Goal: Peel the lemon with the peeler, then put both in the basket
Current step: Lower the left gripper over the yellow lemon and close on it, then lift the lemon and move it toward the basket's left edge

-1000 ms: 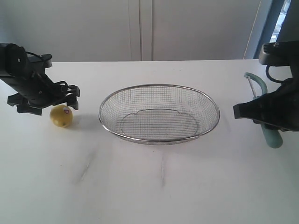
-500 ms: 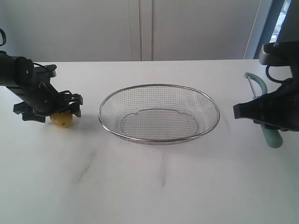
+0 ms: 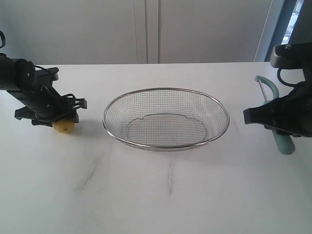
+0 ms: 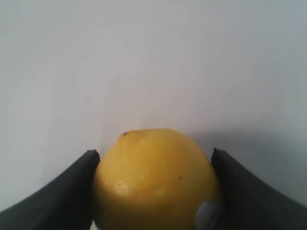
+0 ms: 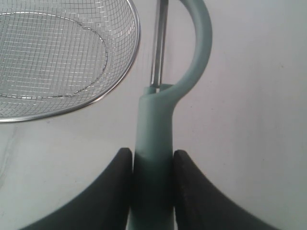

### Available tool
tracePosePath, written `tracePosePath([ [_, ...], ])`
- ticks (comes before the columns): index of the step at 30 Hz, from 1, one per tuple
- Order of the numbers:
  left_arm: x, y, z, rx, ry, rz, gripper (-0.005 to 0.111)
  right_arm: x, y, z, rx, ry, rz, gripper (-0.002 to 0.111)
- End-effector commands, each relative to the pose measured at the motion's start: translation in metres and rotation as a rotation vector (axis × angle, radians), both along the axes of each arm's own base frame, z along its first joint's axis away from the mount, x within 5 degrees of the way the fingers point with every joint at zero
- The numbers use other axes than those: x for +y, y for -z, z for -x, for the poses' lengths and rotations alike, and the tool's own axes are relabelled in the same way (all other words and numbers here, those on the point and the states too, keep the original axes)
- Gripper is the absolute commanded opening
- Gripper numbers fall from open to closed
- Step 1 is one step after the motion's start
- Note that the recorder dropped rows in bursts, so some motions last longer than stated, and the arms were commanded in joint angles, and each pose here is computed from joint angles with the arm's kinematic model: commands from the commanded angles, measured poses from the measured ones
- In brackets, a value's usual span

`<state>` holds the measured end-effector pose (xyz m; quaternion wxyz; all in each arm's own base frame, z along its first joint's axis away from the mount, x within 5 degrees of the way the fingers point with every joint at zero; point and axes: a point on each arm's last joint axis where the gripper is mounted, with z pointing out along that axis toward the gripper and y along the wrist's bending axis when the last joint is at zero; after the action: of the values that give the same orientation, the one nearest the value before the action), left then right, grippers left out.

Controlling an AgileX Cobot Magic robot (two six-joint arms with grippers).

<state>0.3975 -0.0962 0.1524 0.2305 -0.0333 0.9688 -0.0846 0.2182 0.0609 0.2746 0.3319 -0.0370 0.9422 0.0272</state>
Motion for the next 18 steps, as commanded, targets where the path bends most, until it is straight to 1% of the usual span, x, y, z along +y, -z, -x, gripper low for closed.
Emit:
tracePosePath([
  [1, -0.001, -0.012, 0.008, 0.022, 0.145, -0.065, 0.001, -0.001, -0.001, 0.000, -0.015, 0.001, -0.004, 0.000],
  [2, -0.001, -0.016, 0.010, 0.028, 0.173, -0.077, 0.001, -0.001, -0.001, 0.000, -0.015, 0.001, -0.004, 0.000],
  [4, 0.000, -0.027, 0.015, 0.027, 0.189, -0.082, 0.001, -0.001, -0.001, 0.000, -0.015, 0.001, -0.004, 0.000],
  [12, 0.003, -0.079, 0.034, -0.058, 0.319, -0.118, 0.000, -0.001, -0.001, 0.000, -0.015, 0.001, -0.004, 0.000],
  [15, 0.002, -0.092, 0.051, -0.139, 0.403, -0.101, 0.000, -0.001, -0.001, 0.000, -0.015, 0.001, -0.004, 0.000],
  [18, 0.000, -0.098, 0.072, -0.246, 0.474, -0.056, 0.000, -0.001, -0.001, 0.000, -0.015, 0.001, -0.004, 0.000],
])
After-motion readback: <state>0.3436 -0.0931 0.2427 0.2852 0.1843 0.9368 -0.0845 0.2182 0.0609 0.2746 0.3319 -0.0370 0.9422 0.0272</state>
